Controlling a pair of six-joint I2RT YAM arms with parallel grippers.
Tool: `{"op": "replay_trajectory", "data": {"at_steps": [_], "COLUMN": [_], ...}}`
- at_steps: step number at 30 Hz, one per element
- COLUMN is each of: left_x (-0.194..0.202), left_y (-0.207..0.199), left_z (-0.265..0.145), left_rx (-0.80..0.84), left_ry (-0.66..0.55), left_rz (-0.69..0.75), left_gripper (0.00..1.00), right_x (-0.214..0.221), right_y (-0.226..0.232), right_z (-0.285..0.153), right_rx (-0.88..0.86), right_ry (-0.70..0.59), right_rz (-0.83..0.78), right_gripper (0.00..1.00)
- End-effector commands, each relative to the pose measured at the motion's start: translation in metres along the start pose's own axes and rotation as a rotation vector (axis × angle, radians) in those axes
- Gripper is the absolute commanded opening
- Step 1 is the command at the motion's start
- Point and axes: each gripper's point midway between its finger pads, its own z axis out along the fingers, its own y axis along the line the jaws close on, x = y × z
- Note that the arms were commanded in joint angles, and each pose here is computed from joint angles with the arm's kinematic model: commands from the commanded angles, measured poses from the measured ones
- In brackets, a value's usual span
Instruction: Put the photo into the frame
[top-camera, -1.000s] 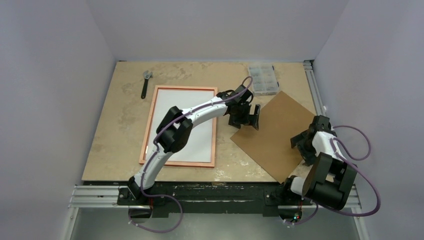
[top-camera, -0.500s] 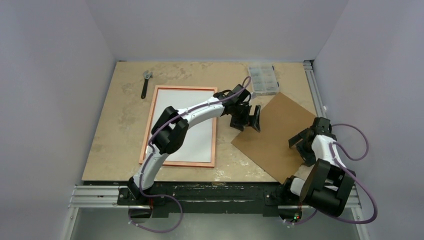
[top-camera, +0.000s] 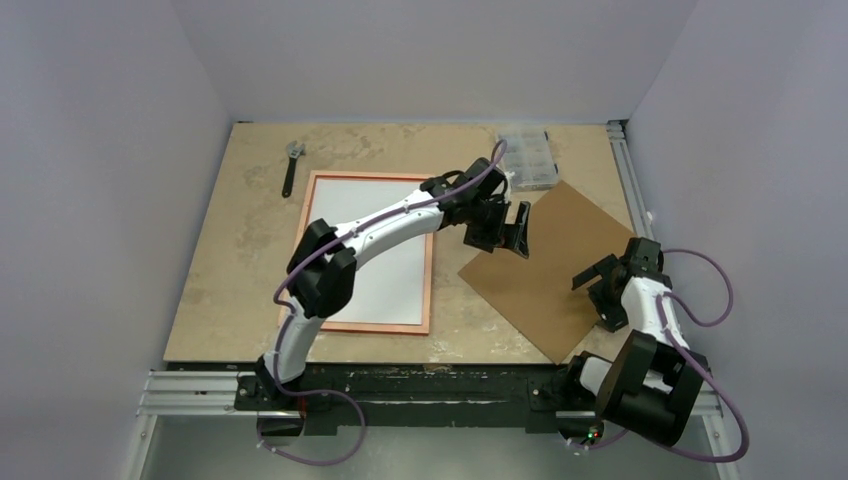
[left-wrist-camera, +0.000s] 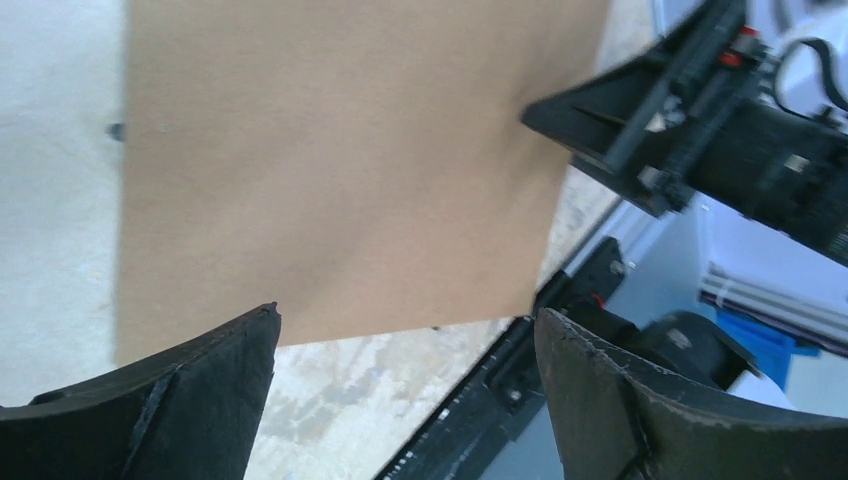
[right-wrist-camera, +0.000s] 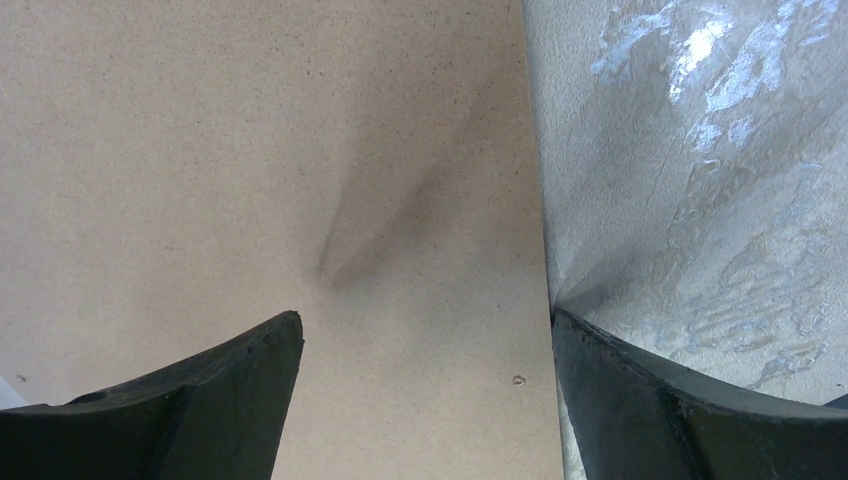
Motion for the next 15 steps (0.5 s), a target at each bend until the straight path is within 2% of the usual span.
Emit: {"op": "replay_trajectory", "data": {"at_steps": [1, 8, 12, 15], "left_x": [-0.011, -0.016, -0.009, -0.005], "left_y": [0.052, 0.107, 0.119, 0.112], "left_z": [0.011, 0.036, 0.059, 0.069], "left_rx": [-0.176, -0.343, -0.336, -0.284], "left_ry": [-0.021, -0.056, -0.023, 0.004], "left_rz": [-0.023, -0.059, -0.068, -0.068], "left_gripper": [0.95, 0.95, 0.94, 0.92], "right_x": [0.028, 0.028, 0.030, 0.030], "right_y": [-0.001, -0.004, -0.005, -0.005], "right_z": [0.012, 0.015, 0.017, 0.018], "right_rx": [-0.012, 0.003, 0.010, 0.016], "right_ry": [0.123, 0.120, 0.131, 0.138], "right_rz": [0.029, 0.023, 0.023, 0.018], "right_gripper": [0.92, 0.92, 0.92, 0.92]}}
